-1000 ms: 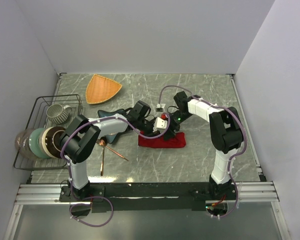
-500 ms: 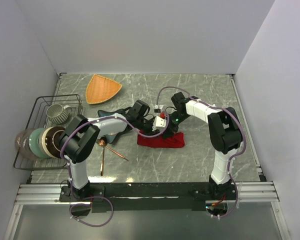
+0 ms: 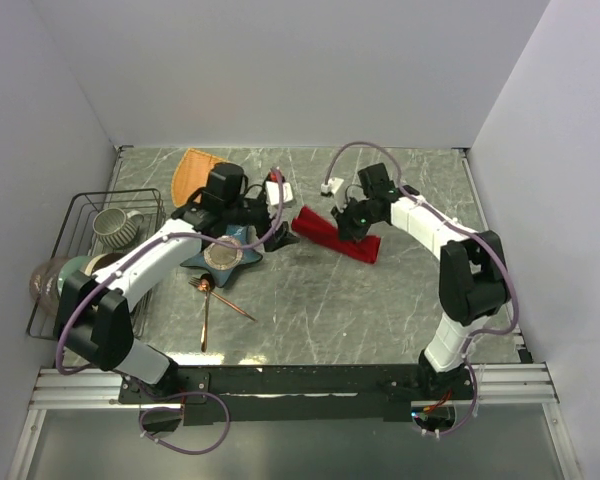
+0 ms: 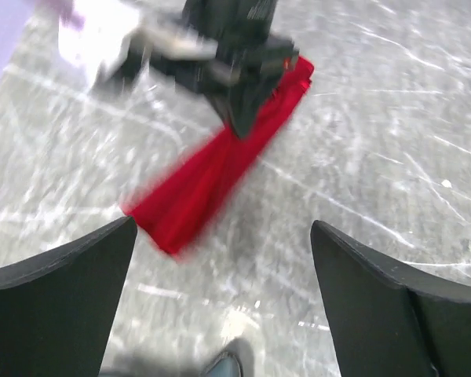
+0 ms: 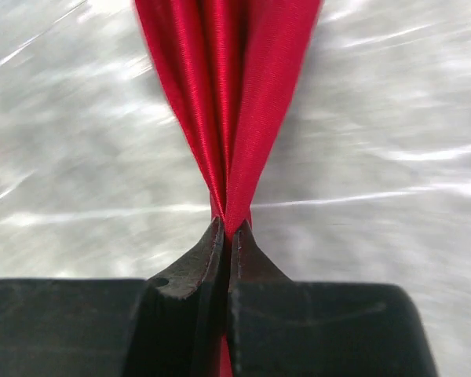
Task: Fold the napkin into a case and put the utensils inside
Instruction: Turn over the smaller rectangle-folded napkin at the center of the board.
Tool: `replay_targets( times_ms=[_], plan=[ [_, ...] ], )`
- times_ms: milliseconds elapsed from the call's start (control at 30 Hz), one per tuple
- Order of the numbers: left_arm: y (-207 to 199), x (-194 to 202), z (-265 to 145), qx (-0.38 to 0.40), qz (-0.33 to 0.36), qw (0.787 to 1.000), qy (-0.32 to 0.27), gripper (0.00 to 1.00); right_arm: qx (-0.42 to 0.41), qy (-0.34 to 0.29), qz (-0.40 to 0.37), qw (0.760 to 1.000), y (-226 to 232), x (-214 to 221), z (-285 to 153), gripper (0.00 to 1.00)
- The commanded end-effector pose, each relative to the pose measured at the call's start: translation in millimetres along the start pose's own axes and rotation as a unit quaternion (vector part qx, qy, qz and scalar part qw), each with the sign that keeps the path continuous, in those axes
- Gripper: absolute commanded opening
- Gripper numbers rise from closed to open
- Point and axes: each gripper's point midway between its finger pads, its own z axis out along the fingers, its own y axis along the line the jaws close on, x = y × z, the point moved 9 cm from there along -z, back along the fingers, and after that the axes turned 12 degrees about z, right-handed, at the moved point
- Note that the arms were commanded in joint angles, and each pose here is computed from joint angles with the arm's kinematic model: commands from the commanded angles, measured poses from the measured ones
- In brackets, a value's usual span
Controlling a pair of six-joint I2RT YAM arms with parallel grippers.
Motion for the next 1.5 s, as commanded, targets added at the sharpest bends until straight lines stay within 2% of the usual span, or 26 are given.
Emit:
replay_targets(
  times_ms=[0, 67, 100, 167, 200, 267, 367, 400, 433, 500, 600, 867, 1000, 1133, 1300, 1467],
  plan=[
    [10, 7, -24, -0.043, -0.066, 0.996, 0.035, 0.99, 0.144, -0.128, -0.057, 0.98, -23, -45, -24, 0.0],
    [13, 9, -30, -0.066, -0.084, 0.993, 0.044, 0.99, 0.189, -0.131, -0.068, 0.971, -29, -46, -19, 0.0],
    [16, 10, -36, -0.083, -0.089, 0.991, 0.05, 0.99, 0.215, -0.15, -0.086, 0.961, -32, -53, -18, 0.0],
    [19, 14, -42, -0.109, -0.105, 0.986, 0.065, 0.99, 0.261, -0.138, -0.128, 0.947, -30, -47, -6, 0.0],
    [21, 16, -46, -0.119, -0.113, 0.984, 0.073, 0.99, 0.284, -0.16, -0.149, 0.933, -30, -53, -4, 0.0],
    [24, 22, -52, -0.138, -0.142, 0.976, 0.086, 0.99, 0.323, -0.14, -0.173, 0.92, -27, -43, 9, 0.0],
    [29, 30, -64, -0.163, -0.177, 0.966, 0.099, 0.99, 0.357, -0.135, -0.185, 0.906, -25, -34, 17, 0.0],
    [30, 32, -69, -0.176, -0.182, 0.962, 0.106, 0.99, 0.365, -0.153, -0.196, 0.897, -19, -37, 19, 0.0],
    [30, 34, -71, -0.183, -0.185, 0.959, 0.11, 0.99, 0.368, -0.138, -0.206, 0.896, -16, -22, 25, 0.0],
    [28, 37, -77, -0.197, -0.188, 0.955, 0.115, 0.99, 0.383, -0.151, -0.229, 0.882, -6, -20, 24, 0.0],
    [23, 41, -81, -0.203, -0.188, 0.954, 0.119, 0.99, 0.39, -0.142, -0.25, 0.875, 6, -3, 29, 0.0],
    [8, 54, -82, -0.198, -0.209, 0.949, 0.126, 0.99, 0.373, -0.11, -0.293, 0.873, 36, 27, 53, 0.01],
    [5, 52, -85, -0.199, -0.206, 0.95, 0.126, 0.99, 0.351, -0.089, -0.296, 0.884, 47, 34, 57, 0.12],
    [6, 52, -87, -0.211, -0.204, 0.947, 0.129, 0.99, 0.326, -0.079, -0.301, 0.893, 61, 33, 56, 0.39],
    [8, 50, -89, -0.22, -0.207, 0.945, 0.129, 0.99, 0.295, -0.064, -0.299, 0.905, 72, 32, 53, 0.46],
    [10, 45, -93, -0.222, -0.215, 0.943, 0.125, 0.99, 0.252, -0.067, -0.289, 0.921, 86, 29, 41, 0.71]
  ],
)
